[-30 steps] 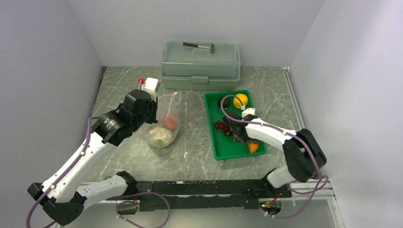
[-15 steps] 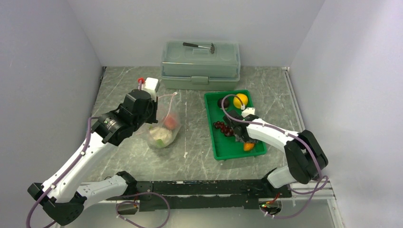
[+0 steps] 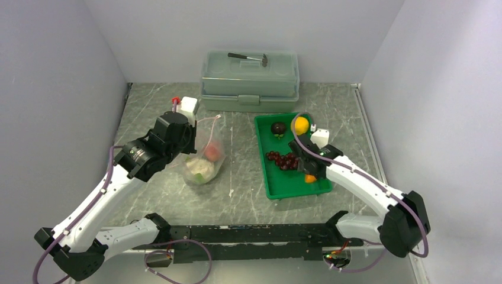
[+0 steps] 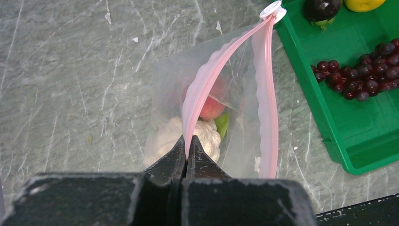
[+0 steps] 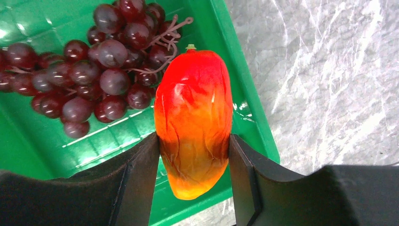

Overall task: Place the food in the zip-top bag and seal the zipper
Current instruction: Pick up the fake fruit from the bin, then place the fake fruit in the zipper food storage bag.

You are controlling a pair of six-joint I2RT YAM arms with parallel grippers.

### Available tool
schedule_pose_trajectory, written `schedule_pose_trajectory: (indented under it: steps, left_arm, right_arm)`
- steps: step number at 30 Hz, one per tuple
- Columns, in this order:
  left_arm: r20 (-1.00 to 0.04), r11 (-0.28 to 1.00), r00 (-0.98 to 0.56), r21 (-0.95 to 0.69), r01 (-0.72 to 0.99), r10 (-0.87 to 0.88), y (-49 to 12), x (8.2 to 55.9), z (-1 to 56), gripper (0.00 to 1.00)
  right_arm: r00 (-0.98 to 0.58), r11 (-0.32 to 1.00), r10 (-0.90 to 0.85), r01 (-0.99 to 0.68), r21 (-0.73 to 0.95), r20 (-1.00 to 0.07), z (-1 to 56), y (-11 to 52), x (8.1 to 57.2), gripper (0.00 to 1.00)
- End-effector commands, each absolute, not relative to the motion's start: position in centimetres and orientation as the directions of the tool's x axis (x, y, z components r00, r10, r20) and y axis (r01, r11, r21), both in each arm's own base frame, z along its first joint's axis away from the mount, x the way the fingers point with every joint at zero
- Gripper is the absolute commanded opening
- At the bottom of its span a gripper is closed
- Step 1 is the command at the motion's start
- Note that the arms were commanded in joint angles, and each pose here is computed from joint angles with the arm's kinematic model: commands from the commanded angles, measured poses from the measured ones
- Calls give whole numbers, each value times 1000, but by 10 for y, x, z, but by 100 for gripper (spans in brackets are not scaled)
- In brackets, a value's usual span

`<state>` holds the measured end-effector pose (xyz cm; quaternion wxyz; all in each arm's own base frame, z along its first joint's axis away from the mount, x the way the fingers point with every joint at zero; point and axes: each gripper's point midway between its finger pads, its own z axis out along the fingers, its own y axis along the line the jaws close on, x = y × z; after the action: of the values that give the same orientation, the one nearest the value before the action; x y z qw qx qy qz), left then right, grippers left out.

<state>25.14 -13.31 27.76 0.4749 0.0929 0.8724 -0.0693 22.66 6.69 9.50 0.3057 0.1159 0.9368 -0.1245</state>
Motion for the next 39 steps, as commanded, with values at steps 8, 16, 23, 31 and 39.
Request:
schedule_pose_trajectory:
  steps: [8,16,23,31,39]
  left_arm:
    - [-862,974,-499,-37,225,82,-132,254,289,0]
    - [-872,972,-484,-52,228,67,-132,254,302,0]
    - [-873,959,-484,-83,269,60,-143,253,317,0]
    - [-857,949,-513,-126,288,42,-155,254,314,0]
    - [-844,951,-536,-145,275,26,-159,255,310,0]
  right_arm:
    - [-646,955,289,150,254,-706,187,118,239,43]
    - [-601,870,362,-57,490,-713,245,166,244,41]
    - [-577,726,419,-250,640,-701,294,204,237,41]
    - [-556,567,458,-418,710,-693,343,240,225,41]
    - [-520,531,419,-525,665,-744,373,291,204,41]
